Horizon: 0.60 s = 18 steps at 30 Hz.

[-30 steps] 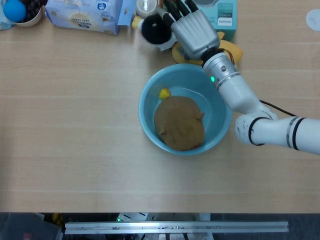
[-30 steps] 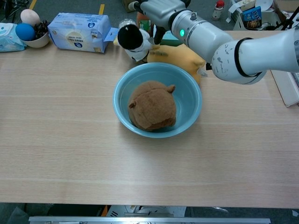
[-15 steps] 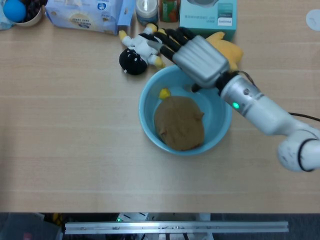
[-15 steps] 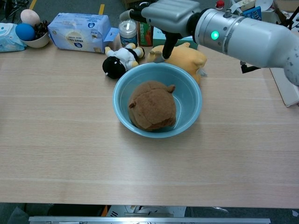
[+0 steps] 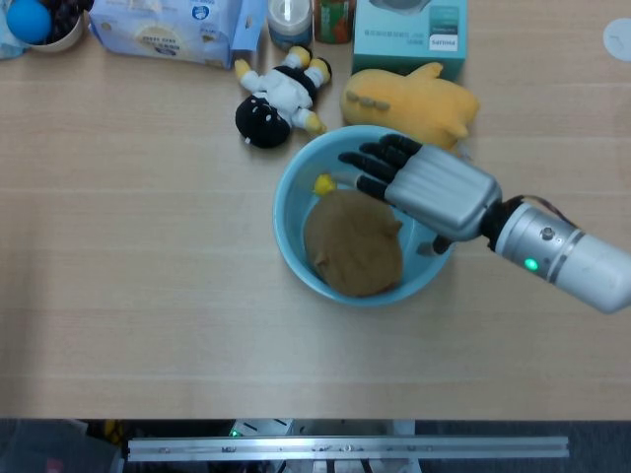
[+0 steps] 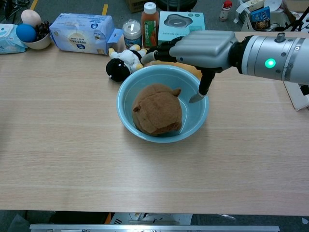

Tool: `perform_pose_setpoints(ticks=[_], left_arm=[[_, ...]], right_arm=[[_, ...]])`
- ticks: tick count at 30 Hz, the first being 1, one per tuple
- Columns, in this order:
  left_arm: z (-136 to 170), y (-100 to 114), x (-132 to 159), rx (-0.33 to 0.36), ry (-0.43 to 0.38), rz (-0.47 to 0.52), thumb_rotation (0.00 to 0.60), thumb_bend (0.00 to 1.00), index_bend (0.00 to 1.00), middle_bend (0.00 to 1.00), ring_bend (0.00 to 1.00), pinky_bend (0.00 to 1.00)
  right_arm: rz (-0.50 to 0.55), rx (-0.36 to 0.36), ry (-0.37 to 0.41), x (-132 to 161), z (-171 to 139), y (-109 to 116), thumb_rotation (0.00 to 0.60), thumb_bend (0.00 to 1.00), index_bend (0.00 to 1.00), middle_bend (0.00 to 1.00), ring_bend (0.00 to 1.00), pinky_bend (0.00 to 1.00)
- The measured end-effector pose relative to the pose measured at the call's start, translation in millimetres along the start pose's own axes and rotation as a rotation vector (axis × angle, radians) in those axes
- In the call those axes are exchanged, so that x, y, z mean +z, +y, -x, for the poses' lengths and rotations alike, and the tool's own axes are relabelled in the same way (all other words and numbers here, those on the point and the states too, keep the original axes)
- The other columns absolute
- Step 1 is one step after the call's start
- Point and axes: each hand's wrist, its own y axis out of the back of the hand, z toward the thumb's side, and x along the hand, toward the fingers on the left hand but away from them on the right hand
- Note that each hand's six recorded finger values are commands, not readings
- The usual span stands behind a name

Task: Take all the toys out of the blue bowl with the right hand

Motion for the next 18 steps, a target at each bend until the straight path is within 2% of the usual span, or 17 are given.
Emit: perform_pose_setpoints(ticks=[10, 18], left_arm=[[3, 0, -3, -0.012, 0.016, -0.001, 0.6, 0.42, 0.05, 0.08, 0.05, 0.13], [6, 0, -8, -0.01, 0.029, 0.005, 0.6, 0.42, 0.05, 0.08, 0.05, 0.13]], right_arm=[[-0.074, 0.063, 0.132, 33, 6, -23, 0.6, 0.0, 0.0, 0.0, 0.0, 0.11], [-0.152, 0.063, 0.157, 45, 22, -28, 0.6, 0.0, 0.0, 0.0, 0.0, 0.11]])
